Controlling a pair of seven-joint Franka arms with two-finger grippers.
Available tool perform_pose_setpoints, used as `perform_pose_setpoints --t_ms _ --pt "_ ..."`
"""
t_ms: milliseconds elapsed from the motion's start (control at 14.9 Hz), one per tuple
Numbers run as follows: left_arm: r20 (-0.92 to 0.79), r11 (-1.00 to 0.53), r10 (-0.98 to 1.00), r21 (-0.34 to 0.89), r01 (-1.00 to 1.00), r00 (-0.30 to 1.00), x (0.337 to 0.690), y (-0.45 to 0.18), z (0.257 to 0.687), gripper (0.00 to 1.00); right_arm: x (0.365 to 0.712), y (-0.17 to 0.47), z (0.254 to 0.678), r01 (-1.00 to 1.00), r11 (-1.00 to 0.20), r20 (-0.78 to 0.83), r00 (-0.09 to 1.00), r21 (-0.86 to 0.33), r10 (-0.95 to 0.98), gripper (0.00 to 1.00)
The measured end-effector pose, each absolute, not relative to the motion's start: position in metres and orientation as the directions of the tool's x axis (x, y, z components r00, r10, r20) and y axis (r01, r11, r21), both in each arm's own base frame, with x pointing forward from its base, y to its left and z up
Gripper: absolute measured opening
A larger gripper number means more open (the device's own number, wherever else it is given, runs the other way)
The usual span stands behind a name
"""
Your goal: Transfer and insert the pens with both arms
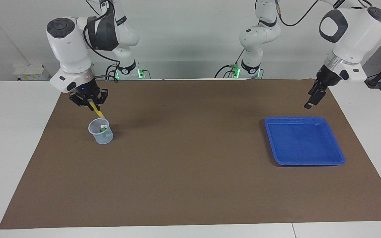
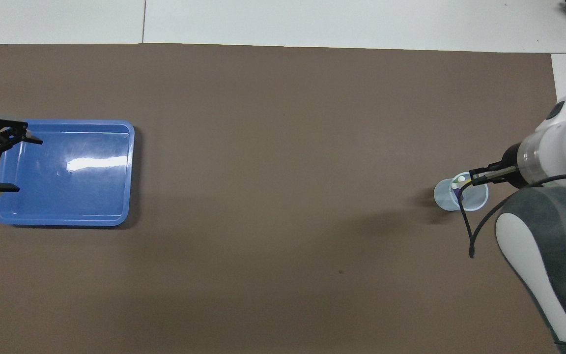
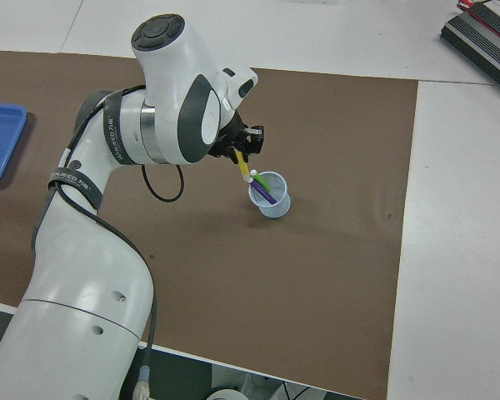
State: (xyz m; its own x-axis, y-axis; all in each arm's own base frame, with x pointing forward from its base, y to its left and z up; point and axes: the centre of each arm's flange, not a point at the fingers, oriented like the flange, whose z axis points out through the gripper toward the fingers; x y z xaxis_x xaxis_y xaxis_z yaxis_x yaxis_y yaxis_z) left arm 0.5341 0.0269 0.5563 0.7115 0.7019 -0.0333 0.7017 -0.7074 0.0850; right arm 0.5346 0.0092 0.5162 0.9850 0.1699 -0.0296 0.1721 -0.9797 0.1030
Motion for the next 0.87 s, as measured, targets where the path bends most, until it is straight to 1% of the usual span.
perform_pose_setpoints --t_ms 201,335,536,737,871 --pt "-0.007 -0.871 0.488 0.062 0.488 0.873 0.53 0.044 0.556 1.0 0.525 -0.008 0.507 0.171 -0.979 -0.061 0.984 0.108 0.165 0.22" --pt "-0.001 -0.924 0.382 0.017 0.382 0.924 0.529 0.059 0.548 1.0 0.52 -0.015 0.503 0.166 -0.98 -0.073 0.985 0.109 0.159 0.22" --pt "-0.015 -0.951 0.308 -0.049 0.307 0.951 0.54 0.061 0.527 1.0 0.517 -0.015 0.499 0.166 -0.98 -0.078 0.984 0.11 0.158 0.22" --pt "0.0 -0.957 0.286 -0.045 0.286 0.958 0.558 0.059 0.506 1.0 0.517 -0.015 0.489 0.168 -0.979 -0.068 0.985 0.111 0.162 0.22" --pt "0.022 -0.965 0.26 -0.037 0.261 0.965 0.566 0.048 0.505 1.0 0.516 -0.015 0.479 0.17 -0.979 -0.065 0.984 0.111 0.164 0.22"
